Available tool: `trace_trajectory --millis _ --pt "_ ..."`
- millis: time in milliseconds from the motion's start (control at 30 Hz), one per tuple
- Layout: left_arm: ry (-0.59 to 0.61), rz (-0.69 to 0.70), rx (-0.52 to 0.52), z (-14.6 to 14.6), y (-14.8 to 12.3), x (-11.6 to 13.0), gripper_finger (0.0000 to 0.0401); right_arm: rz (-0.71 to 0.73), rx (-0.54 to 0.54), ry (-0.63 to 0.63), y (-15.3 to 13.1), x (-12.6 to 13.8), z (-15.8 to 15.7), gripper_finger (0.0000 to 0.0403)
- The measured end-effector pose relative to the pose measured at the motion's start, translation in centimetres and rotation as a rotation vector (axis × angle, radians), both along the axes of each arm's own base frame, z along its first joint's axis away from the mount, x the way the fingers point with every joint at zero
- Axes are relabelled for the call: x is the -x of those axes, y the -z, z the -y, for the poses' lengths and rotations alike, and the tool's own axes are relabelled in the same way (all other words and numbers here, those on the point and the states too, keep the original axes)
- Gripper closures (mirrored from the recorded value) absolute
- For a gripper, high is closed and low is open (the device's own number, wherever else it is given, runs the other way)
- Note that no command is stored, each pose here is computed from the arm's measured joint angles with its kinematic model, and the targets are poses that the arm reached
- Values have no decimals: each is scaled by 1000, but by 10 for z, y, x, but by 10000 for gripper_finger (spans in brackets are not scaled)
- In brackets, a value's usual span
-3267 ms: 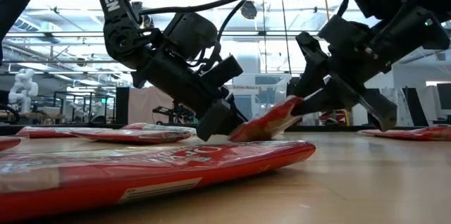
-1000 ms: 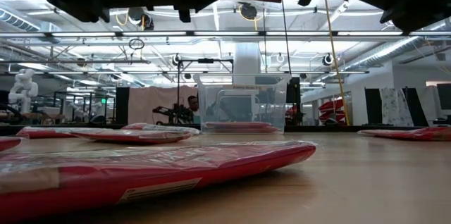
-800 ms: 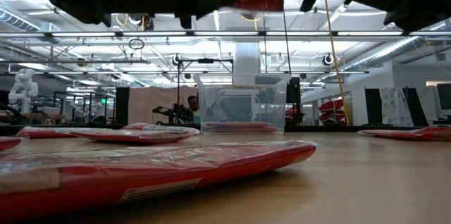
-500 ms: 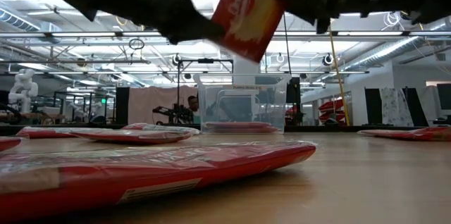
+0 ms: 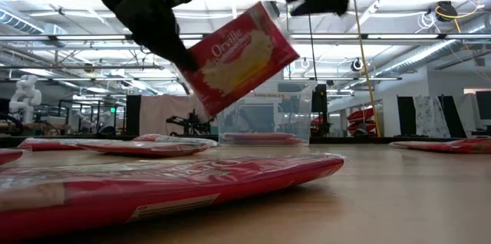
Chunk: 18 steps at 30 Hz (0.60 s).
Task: Sort popcorn bags into baskets
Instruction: Put the popcorn bags into the transparent bin
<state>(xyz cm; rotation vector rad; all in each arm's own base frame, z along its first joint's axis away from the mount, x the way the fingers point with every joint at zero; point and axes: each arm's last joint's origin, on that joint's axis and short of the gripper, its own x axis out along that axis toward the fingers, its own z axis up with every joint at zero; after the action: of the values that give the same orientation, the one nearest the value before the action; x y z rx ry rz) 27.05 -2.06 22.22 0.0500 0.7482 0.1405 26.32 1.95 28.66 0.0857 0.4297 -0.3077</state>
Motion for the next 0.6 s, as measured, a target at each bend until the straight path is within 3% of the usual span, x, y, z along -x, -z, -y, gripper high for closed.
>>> trace_trajectory --millis 200,467,600 --pt "-18 -84 3 -2 -9 0 372 -71 28 -132 -17 -47 9 170" --pt "-42 -149 -6 -8 -4 2 377 -242 151 -248 5 -90 13 174" --pt "-52 -152 -19 -8 -4 2 372 -278 106 -309 20 -98 18 194"
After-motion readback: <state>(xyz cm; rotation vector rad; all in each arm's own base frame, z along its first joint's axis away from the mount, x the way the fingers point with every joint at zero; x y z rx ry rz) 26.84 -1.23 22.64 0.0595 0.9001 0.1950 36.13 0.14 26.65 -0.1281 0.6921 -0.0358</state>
